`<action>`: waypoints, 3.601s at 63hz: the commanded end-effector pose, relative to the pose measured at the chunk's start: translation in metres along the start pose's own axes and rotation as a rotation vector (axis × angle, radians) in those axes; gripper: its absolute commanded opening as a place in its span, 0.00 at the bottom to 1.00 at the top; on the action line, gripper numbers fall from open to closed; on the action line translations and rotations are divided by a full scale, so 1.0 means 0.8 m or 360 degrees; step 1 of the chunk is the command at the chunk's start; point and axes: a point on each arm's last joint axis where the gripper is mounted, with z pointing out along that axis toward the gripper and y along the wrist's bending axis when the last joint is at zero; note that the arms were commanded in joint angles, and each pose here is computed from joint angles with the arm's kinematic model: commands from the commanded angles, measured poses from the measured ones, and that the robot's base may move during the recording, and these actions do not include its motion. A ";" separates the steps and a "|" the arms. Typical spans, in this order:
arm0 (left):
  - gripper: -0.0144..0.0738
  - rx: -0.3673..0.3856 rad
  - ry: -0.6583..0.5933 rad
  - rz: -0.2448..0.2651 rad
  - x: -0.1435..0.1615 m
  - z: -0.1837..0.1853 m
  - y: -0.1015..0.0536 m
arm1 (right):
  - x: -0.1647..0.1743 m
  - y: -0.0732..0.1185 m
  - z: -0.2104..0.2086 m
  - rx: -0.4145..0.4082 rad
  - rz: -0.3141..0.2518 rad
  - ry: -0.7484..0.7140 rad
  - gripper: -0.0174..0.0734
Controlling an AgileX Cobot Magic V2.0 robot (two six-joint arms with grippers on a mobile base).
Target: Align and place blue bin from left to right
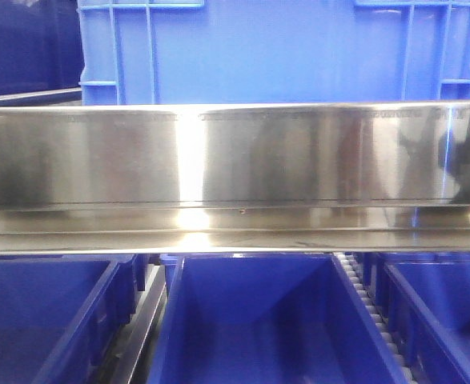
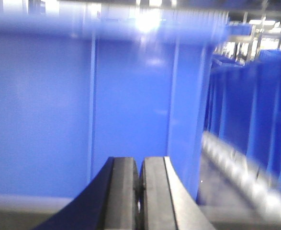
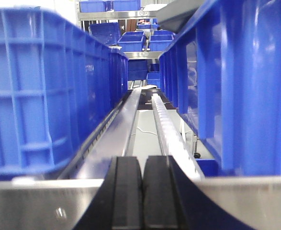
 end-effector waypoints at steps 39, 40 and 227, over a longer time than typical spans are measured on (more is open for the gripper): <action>0.74 0.0152 0.0228 0.0074 -0.260 0.074 -0.011 | -0.239 0.024 0.033 -0.0078 -0.0014 -0.0081 0.81; 0.75 0.0176 0.0238 0.0073 -0.261 0.077 -0.012 | -0.239 0.025 0.034 -0.0082 -0.0014 -0.0064 0.81; 0.14 0.0138 0.1589 0.0036 -0.123 0.442 -0.205 | -0.174 0.119 0.443 -0.0301 -0.0185 0.1577 0.11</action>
